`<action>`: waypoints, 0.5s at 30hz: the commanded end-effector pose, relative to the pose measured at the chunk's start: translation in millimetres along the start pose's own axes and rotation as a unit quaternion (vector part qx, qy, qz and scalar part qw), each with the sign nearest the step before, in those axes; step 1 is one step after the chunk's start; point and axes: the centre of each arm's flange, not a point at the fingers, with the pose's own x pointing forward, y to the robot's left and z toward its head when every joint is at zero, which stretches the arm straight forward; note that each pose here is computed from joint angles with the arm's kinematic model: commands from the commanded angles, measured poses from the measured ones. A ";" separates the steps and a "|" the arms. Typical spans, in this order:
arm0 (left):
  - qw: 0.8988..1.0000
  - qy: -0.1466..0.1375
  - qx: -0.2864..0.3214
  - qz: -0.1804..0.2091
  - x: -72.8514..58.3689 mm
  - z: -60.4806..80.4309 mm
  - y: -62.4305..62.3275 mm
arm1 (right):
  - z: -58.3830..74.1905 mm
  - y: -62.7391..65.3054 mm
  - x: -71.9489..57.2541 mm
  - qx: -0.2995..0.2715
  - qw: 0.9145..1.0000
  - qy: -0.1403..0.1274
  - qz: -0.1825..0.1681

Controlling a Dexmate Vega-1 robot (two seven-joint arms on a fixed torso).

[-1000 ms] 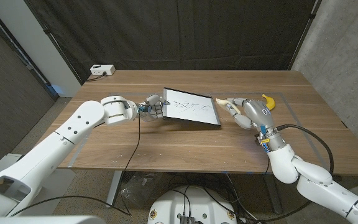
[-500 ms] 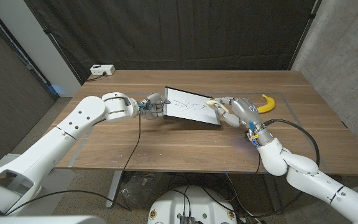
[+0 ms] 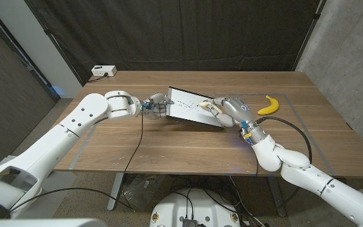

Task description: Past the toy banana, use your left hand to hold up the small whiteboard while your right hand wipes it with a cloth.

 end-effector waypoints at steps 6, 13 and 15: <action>1.000 0.006 0.002 -0.009 0.5 -2.8 -0.1 | 0.4 26.9 24.5 -0.029 1.000 0.002 0.011; 1.000 0.009 0.002 -0.011 0.4 -3.7 -2.0 | -4.4 39.7 30.1 -0.036 0.999 0.007 0.023; 1.000 0.008 0.002 -0.012 0.3 -3.8 -2.2 | -6.9 43.6 30.1 -0.038 0.999 0.010 0.021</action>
